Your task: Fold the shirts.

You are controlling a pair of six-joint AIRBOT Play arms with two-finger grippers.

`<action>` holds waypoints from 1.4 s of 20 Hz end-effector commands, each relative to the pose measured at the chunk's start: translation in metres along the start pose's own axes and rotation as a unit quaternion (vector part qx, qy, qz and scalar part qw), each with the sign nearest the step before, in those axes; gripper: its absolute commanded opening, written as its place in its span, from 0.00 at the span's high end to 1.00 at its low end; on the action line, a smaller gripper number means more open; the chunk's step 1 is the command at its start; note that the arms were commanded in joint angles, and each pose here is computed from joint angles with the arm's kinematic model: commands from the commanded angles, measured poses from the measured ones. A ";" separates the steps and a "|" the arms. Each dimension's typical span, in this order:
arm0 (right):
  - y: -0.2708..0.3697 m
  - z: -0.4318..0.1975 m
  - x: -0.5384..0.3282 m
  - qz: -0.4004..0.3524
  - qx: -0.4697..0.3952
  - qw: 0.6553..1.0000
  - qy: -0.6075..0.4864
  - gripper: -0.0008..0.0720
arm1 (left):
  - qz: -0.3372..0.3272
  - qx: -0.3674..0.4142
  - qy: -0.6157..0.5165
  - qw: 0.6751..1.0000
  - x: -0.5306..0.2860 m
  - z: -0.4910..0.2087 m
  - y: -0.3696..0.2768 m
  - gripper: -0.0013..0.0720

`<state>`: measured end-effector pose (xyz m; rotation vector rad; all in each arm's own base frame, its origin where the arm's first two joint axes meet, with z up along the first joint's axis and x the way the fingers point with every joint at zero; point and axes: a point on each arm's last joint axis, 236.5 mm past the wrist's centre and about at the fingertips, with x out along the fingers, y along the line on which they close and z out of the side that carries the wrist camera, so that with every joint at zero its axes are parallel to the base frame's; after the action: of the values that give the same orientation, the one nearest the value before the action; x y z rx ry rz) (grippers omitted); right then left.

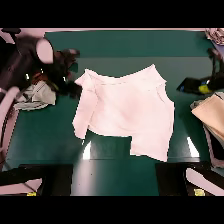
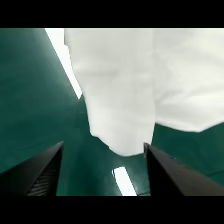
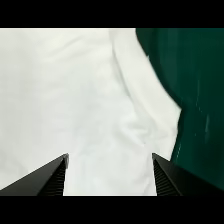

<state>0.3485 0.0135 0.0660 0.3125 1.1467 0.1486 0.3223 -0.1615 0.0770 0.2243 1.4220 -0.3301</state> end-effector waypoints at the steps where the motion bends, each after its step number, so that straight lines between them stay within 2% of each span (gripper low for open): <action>1: 0.013 -0.050 0.008 0.005 -0.018 1.000 0.007 0.16 | 0.006 -0.019 0.018 1.000 0.037 -0.066 -0.016 0.19; 2: 0.019 -0.055 0.007 0.007 -0.028 1.000 -0.005 0.16 | 0.006 -0.039 0.019 0.999 0.047 -0.082 -0.016 0.03; 3: 0.023 -0.058 0.005 0.009 -0.034 0.999 -0.016 0.16 | 0.005 -0.054 0.017 0.998 0.057 -0.095 -0.017 0.00; 6: 0.022 -0.071 -0.003 0.007 -0.029 0.999 -0.036 0.16 | -0.022 -0.069 0.031 0.997 0.080 -0.118 -0.037 0.00; 10: 0.004 -0.092 -0.004 -0.003 0.011 0.999 -0.033 0.16 | -0.044 -0.053 -0.007 0.998 0.091 -0.110 -0.071 0.00; 12: 0.003 -0.101 -0.002 -0.004 0.014 0.999 -0.030 0.16 | -0.023 -0.049 -0.025 0.998 0.094 -0.104 -0.068 0.00; 15: 0.003 -0.110 -0.001 -0.003 0.014 1.000 -0.023 0.16 | 0.020 -0.050 0.007 0.999 0.111 -0.113 -0.052 0.00; 23: 0.004 -0.118 -0.001 -0.001 0.014 1.000 -0.007 0.16 | 0.017 -0.070 0.021 0.997 0.151 -0.103 -0.061 0.00; 27: 0.005 -0.120 -0.001 0.000 0.014 1.000 -0.003 0.16 | 0.060 -0.058 0.029 0.996 0.155 -0.105 -0.042 0.02; 28: 0.005 -0.121 -0.001 0.000 0.014 1.000 -0.001 0.16 | 0.074 -0.054 0.035 0.995 0.154 -0.109 -0.035 0.05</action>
<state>0.2402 0.0375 0.0236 0.3359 1.1374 0.1299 0.2229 -0.1877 -0.0846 0.1815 1.4811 -0.1731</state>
